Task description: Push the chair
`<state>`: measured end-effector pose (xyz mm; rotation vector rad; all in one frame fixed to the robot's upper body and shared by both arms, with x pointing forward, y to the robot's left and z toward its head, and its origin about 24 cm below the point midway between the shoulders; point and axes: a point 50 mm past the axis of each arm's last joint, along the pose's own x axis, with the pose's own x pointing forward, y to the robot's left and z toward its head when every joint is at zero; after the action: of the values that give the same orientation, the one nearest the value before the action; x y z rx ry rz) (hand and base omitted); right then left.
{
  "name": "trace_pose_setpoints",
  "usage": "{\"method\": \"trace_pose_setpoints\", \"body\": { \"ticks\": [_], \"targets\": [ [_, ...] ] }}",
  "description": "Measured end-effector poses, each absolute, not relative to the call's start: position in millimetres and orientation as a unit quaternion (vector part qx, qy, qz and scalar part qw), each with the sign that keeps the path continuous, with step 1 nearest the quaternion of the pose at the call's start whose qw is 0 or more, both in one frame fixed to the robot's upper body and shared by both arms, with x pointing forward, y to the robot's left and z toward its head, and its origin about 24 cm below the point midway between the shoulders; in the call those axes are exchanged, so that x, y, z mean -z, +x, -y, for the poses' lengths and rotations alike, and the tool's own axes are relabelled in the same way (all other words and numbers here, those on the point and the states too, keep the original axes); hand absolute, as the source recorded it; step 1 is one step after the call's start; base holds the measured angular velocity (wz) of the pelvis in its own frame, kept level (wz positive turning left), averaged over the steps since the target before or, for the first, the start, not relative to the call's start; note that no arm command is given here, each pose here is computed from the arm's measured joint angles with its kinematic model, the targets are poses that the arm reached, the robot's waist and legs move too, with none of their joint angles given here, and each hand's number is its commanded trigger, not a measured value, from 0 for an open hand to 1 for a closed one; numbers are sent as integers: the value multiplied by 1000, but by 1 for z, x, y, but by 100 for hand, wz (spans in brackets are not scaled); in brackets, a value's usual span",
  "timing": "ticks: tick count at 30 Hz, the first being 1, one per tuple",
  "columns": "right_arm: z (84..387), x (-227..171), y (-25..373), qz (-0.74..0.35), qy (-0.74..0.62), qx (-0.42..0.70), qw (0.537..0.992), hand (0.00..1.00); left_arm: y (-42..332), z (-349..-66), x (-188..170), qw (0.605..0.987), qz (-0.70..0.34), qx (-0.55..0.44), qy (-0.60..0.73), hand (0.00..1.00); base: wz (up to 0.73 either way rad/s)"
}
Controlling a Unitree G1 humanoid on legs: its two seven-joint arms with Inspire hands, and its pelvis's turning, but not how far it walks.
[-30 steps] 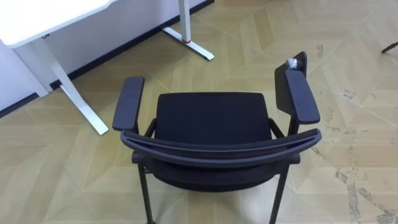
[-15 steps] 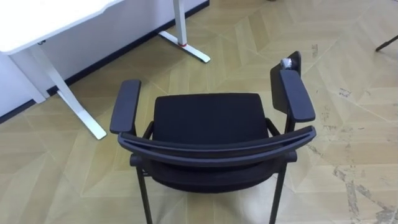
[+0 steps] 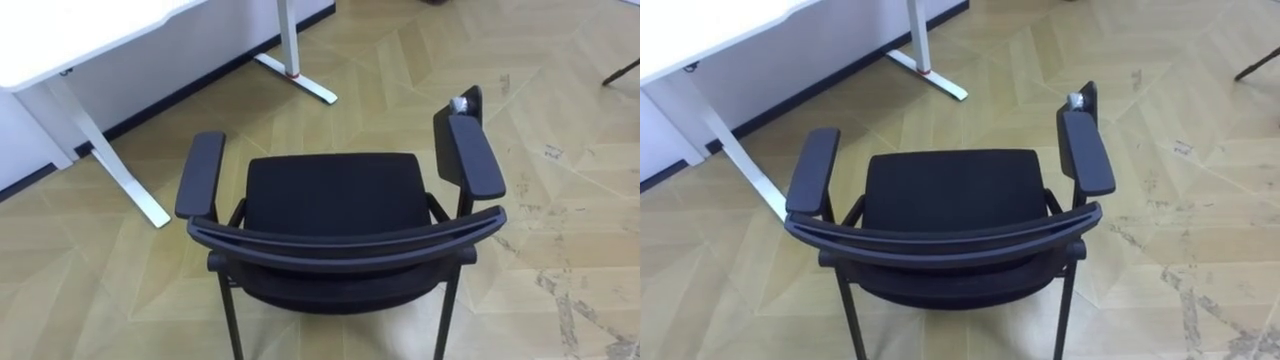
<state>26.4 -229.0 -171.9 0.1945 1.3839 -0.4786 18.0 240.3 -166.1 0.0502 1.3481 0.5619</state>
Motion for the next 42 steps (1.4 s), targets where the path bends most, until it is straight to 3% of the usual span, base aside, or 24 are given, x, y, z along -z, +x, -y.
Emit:
{"method": "trace_pose_setpoints", "body": {
  "ticks": [4,12,18,23,29,42],
  "targets": [
    [236,170,28,-633,75,219,739,0,22,-260,159,734,-601,-309,64,0,3],
    [253,166,26,-631,66,237,735,0,55,-288,141,749,-542,-361,121,0,1],
    [263,163,23,-631,52,247,734,0,105,-295,121,791,-465,-363,163,0,0],
    [264,163,28,-628,42,241,739,0,154,-302,85,826,-361,-332,276,0,2],
    [265,162,33,-619,48,244,745,0,198,-296,34,835,-223,-304,402,0,1],
    [261,163,37,-622,40,225,749,0,234,-249,-9,811,-119,-150,554,0,6]
  ]
}}
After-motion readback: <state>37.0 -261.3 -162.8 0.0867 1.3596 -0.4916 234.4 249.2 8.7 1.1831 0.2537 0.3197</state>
